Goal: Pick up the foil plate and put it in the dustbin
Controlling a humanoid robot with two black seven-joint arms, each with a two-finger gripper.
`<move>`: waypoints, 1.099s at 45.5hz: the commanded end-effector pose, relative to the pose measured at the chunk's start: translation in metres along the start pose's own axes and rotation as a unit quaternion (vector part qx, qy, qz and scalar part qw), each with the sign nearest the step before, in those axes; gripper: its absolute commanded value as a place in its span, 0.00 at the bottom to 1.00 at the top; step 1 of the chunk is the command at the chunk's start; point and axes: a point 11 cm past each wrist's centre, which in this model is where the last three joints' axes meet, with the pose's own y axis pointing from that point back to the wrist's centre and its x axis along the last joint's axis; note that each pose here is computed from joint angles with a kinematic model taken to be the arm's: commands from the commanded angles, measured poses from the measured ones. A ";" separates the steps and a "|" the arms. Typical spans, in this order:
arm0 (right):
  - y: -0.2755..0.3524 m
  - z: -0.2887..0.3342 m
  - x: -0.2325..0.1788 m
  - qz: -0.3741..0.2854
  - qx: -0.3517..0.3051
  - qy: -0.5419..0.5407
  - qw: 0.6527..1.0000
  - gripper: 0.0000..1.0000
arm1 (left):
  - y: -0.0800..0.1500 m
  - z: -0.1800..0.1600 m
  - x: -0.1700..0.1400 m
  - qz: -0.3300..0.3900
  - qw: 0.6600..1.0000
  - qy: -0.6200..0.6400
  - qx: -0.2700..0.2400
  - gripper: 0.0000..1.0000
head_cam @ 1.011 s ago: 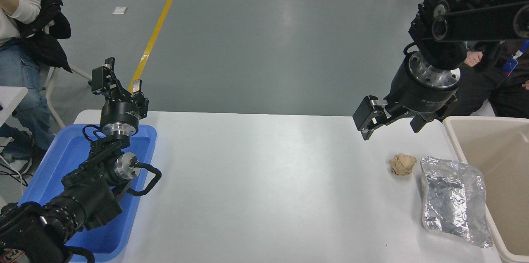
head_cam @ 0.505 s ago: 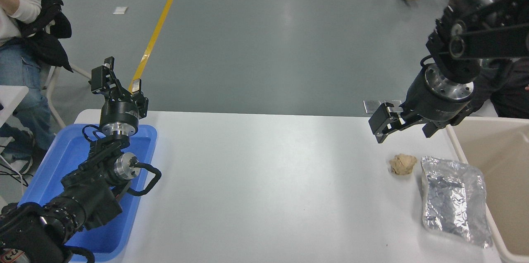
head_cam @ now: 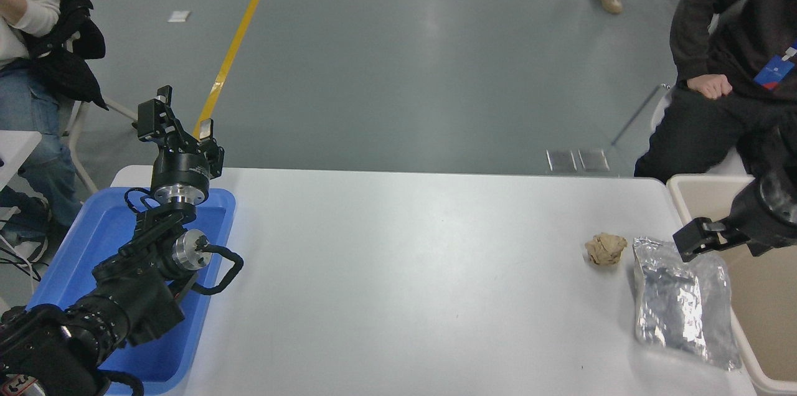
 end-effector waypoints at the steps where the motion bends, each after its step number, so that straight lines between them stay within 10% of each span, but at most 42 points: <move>1: -0.064 0.042 -0.043 0.032 -0.036 -0.045 0.998 1.00 | 0.000 0.000 0.000 0.000 1.000 0.000 0.000 1.00; 31: -0.112 0.032 -0.050 0.080 -0.021 -0.120 0.989 0.95 | 0.000 0.000 0.000 0.000 1.000 0.000 0.000 1.00; 50: -0.124 0.021 -0.054 0.084 -0.008 -0.129 0.988 0.00 | 0.000 0.000 0.001 0.000 1.000 0.000 0.000 1.00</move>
